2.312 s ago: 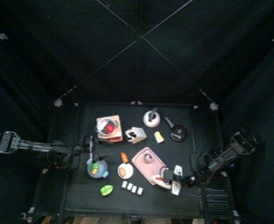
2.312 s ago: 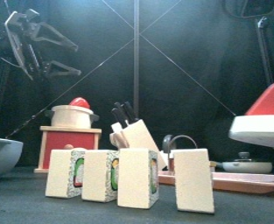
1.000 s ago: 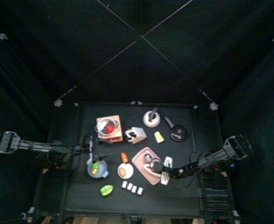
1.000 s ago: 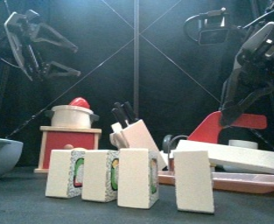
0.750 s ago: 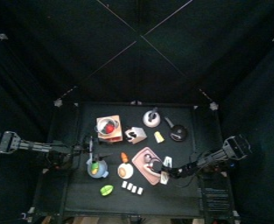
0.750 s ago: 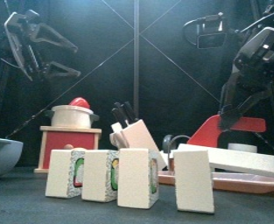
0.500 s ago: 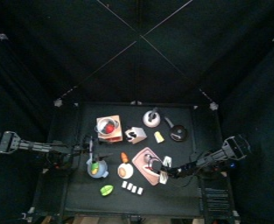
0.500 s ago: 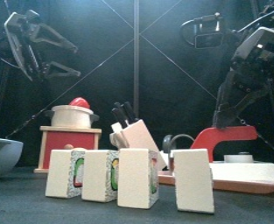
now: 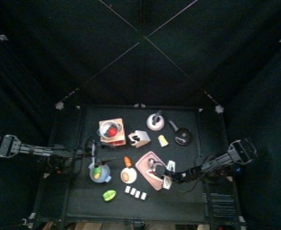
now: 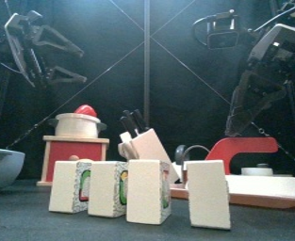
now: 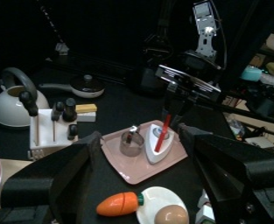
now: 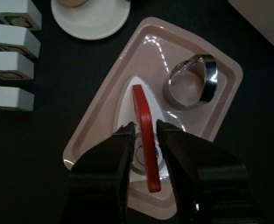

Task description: Place iron on plate

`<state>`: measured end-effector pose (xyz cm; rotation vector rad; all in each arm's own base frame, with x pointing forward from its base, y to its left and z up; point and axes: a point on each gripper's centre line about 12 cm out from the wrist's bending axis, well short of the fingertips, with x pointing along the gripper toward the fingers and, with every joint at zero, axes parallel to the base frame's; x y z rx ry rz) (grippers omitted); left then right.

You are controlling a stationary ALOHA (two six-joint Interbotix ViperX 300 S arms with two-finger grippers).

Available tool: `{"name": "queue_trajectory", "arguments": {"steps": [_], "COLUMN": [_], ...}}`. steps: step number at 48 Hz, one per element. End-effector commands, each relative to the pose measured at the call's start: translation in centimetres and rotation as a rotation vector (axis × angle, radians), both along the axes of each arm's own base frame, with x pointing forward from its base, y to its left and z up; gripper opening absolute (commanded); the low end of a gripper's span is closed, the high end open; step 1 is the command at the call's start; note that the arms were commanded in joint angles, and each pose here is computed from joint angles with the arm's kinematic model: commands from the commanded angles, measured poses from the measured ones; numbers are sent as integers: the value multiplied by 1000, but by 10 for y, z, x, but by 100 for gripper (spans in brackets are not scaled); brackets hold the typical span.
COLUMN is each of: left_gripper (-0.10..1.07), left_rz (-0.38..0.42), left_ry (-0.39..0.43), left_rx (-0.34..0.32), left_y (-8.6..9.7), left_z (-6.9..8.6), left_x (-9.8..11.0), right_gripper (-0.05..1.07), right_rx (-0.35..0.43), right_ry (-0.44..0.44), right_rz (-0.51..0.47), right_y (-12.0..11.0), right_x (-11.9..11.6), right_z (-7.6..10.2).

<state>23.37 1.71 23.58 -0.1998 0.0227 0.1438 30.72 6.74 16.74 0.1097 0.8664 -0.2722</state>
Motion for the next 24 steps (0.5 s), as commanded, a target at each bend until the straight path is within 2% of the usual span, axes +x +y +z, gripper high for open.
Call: {"name": "queue_trajectory", "arguments": {"steps": [1, 24], "left_gripper": [102, 102], "left_rz": [1, 1], "left_ry": [-16, -12], "left_rx": [2, 2], "left_y": [0, 0], "left_z": [5, 4], "left_x": [2, 2], "right_gripper": [68, 68], "right_rx": [9, 10], "right_ry": [-28, -33], "right_rz": [4, 2], "right_y": [2, 2], "right_x": [3, 4], "right_z": [9, 11]}}
